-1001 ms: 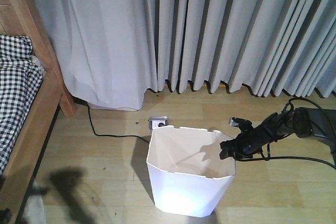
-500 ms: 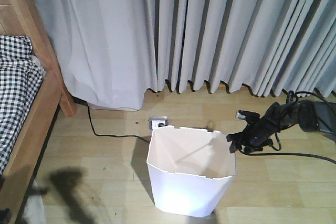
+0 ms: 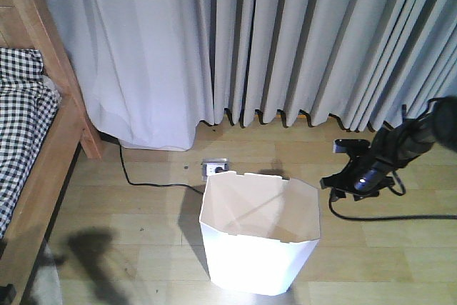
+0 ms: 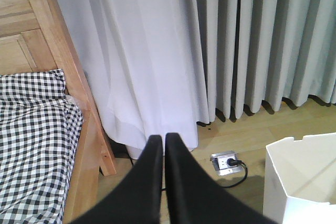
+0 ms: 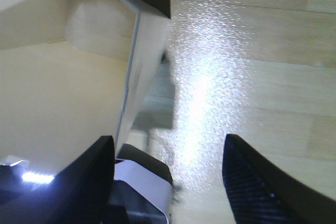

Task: Move trash bin to bedside with robot
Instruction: 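Open the right gripper and lift it away from the bin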

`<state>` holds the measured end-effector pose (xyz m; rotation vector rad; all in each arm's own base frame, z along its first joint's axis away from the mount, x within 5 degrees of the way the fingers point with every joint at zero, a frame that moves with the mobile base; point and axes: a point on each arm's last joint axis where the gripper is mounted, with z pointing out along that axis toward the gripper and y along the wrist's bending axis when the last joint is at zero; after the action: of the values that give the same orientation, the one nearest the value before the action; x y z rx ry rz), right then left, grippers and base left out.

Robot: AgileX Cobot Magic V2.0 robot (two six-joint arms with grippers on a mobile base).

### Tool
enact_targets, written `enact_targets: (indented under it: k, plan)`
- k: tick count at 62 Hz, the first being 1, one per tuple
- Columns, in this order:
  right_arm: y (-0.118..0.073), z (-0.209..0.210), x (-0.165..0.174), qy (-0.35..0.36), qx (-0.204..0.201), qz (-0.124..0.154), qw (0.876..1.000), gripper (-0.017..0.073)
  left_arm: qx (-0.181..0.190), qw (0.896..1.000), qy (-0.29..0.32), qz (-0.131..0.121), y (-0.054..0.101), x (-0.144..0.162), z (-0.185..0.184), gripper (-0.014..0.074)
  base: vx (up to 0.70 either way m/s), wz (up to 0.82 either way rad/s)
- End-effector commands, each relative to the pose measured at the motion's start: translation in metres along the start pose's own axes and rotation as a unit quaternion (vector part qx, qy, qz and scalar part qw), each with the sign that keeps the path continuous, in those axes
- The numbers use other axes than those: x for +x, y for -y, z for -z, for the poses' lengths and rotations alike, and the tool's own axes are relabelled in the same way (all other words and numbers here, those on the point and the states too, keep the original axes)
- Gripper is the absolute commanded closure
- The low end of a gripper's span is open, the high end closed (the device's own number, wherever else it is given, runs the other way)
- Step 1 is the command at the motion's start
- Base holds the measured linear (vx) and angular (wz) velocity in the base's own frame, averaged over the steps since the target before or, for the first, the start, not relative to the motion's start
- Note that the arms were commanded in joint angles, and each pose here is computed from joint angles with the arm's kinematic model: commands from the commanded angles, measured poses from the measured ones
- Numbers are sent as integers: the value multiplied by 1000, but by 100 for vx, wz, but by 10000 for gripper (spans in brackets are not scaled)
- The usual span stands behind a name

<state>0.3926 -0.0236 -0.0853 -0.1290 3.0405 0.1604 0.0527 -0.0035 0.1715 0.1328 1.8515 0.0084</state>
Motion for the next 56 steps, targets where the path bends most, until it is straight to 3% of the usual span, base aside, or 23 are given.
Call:
enact_targets:
  k: [1,17,29,46,52,56]
  plan:
    - [-3,58,-9,55,18,22,998,123,-3,999,36,2,0,-1,0,601,0,0]
    - [-21,186,5,158,38,40,986,123,-3,999,36,2,0,-1,0,601,0,0]
    - [-37,287,29,275,59,49,958,123,-3,999,36,2,0,-1,0,601,0,0]
    - [-61,386,97,408,76,61,908,123,-3,999,36,2,0,-1,0,601,0,0]
    - [-70,412,131,467,85,57,878,123,-3,999,36,2,0,-1,0,601,0,0]
    - [-75,427,156,514,96,57,850,123,-3,999,36,2,0,-1,0,601,0,0]
